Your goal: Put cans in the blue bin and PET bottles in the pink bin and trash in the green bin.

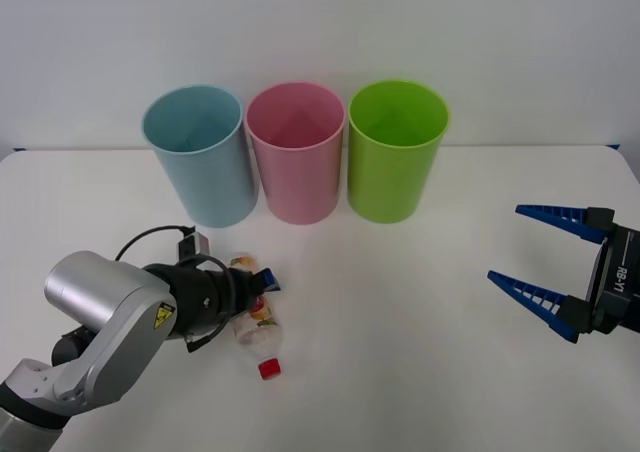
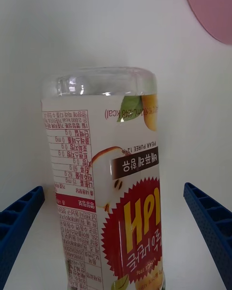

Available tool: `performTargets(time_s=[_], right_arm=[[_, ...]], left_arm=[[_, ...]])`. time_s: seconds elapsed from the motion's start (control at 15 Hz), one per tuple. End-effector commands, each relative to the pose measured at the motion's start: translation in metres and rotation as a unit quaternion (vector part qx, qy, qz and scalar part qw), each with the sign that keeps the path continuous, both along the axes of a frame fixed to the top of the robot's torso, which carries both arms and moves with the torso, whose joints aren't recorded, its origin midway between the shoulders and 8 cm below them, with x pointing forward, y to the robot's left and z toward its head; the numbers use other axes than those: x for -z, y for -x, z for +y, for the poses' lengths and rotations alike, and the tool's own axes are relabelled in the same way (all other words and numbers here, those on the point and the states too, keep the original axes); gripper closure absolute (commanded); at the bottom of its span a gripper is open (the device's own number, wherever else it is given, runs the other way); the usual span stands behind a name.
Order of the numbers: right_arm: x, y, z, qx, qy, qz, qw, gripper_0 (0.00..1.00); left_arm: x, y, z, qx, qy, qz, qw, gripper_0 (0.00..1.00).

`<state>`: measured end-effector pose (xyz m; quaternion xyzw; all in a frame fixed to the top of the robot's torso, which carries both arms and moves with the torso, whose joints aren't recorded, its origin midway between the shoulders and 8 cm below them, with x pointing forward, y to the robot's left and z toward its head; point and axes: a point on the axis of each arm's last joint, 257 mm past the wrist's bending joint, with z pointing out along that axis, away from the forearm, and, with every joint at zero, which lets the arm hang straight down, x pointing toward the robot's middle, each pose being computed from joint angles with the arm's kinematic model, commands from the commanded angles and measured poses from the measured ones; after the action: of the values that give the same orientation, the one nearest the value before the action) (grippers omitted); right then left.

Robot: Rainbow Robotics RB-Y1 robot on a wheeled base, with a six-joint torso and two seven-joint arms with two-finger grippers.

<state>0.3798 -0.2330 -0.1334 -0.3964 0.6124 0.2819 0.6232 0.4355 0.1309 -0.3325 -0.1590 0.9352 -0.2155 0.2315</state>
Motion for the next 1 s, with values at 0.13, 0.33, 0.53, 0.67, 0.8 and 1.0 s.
performTargets(time_s=[0.13, 0.33, 0.53, 0.67, 0.8, 1.0], right_arm=[[0.000, 0.000, 0.000, 0.000, 0.000, 0.000, 1.0000, 0.00], [0.000, 0.000, 0.000, 0.000, 0.000, 0.000, 1.0000, 0.00], [0.000, 0.000, 0.000, 0.000, 0.000, 0.000, 1.0000, 0.00], [0.000, 0.000, 0.000, 0.000, 0.000, 0.000, 1.0000, 0.00], [0.000, 0.000, 0.000, 0.000, 0.000, 0.000, 1.0000, 0.00], [0.000, 0.000, 0.000, 0.000, 0.000, 0.000, 1.0000, 0.00]], left_arm=[[0.002, 0.001, 0.000, 0.001, -0.001, 0.002, 1.0000, 0.00], [0.004, 0.003, -0.003, 0.006, -0.002, 0.002, 1.0000, 1.00], [0.001, 0.000, -0.009, 0.018, -0.001, -0.013, 0.9998, 1.00], [0.000, -0.002, -0.013, 0.028, -0.002, -0.025, 0.9993, 1.00], [-0.001, -0.004, -0.016, 0.039, -0.004, -0.039, 0.9985, 1.00], [-0.007, -0.008, -0.020, 0.069, -0.014, -0.072, 0.9949, 1.00]])
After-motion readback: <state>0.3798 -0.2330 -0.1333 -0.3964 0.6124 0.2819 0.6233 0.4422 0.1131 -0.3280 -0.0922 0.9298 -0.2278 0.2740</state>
